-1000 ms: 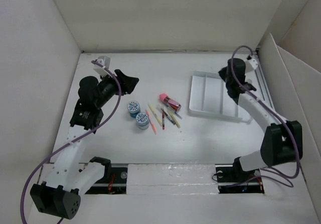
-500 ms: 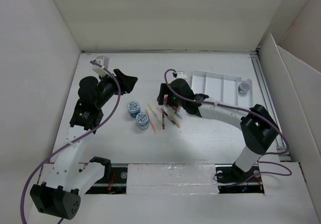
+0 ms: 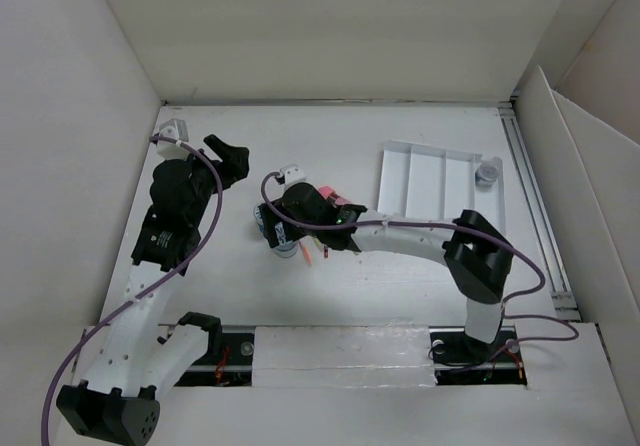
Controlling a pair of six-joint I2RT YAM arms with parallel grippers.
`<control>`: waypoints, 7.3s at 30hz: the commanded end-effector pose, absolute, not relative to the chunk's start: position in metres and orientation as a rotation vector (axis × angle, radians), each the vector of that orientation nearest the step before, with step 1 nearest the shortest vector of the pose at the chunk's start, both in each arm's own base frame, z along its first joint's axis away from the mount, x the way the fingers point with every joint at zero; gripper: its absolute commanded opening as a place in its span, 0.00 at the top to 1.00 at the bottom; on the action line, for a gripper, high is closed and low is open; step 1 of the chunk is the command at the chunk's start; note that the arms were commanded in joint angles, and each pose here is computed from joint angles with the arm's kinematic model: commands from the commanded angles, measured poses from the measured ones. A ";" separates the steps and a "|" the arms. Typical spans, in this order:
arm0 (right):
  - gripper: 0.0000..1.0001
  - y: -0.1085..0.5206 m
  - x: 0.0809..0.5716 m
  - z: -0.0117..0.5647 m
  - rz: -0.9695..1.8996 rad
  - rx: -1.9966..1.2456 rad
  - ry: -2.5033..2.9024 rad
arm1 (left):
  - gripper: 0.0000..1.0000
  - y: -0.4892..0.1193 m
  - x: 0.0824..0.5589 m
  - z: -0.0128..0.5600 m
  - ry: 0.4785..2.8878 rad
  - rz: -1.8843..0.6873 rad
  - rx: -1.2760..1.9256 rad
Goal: Organize the desk
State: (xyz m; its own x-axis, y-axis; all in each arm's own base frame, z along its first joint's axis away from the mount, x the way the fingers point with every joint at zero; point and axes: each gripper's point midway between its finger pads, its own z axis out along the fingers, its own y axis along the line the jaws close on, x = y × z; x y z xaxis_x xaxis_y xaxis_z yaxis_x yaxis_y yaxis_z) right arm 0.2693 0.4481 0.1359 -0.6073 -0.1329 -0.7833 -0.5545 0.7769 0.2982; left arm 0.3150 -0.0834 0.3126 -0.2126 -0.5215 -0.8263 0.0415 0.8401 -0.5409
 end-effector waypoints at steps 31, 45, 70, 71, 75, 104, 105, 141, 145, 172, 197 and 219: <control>0.50 0.288 0.374 0.278 0.670 0.308 1.840 | 0.26 -0.094 0.310 0.343 1.654 -0.609 -0.304; 0.50 -0.019 0.468 0.195 0.074 1.081 1.682 | 0.26 -0.103 0.308 0.343 1.656 -0.657 -0.267; 0.08 -0.049 0.474 0.152 -0.105 1.171 1.724 | 0.24 -0.105 0.313 0.340 1.676 -0.652 -0.259; 0.08 -0.044 0.474 0.158 -0.087 1.155 1.722 | 0.24 -0.106 0.312 0.340 1.675 -0.657 -0.254; 0.27 0.030 0.462 0.206 0.077 0.969 1.714 | 0.24 -0.106 0.313 0.341 1.671 -0.656 -0.256; 0.00 0.478 0.323 0.123 0.383 -0.449 2.028 | 0.22 -0.084 0.296 0.360 1.584 -0.602 -0.332; 0.00 0.477 0.327 0.120 0.355 -0.436 2.027 | 0.22 -0.084 0.295 0.363 1.571 -0.605 -0.328; 0.51 -0.013 0.376 0.186 0.098 1.212 1.583 | 0.23 -0.102 0.301 0.353 1.628 -0.669 -0.273; 0.51 -0.023 0.369 0.166 0.031 1.251 1.619 | 0.23 -0.099 0.302 0.354 1.625 -0.657 -0.282; 0.04 0.002 0.367 0.161 -0.239 1.163 1.720 | 0.24 -0.106 0.311 0.347 1.660 -0.631 -0.275; 0.26 0.309 0.362 0.125 0.454 -0.074 2.290 | 0.24 -0.111 0.303 0.353 1.636 -0.672 -0.234; 0.33 0.279 0.400 0.068 0.114 0.049 2.412 | 0.24 -0.111 0.305 0.350 1.651 -0.661 -0.234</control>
State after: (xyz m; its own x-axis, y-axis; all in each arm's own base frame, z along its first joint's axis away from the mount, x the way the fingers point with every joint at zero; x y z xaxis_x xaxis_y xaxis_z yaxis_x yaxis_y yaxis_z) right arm 0.3857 0.2852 0.0567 -0.7628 0.0259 -0.6461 -0.0555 0.9929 0.1054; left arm 0.3057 -0.1108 0.3303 -0.2593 -0.5028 -0.8246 0.1705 0.8166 -0.5515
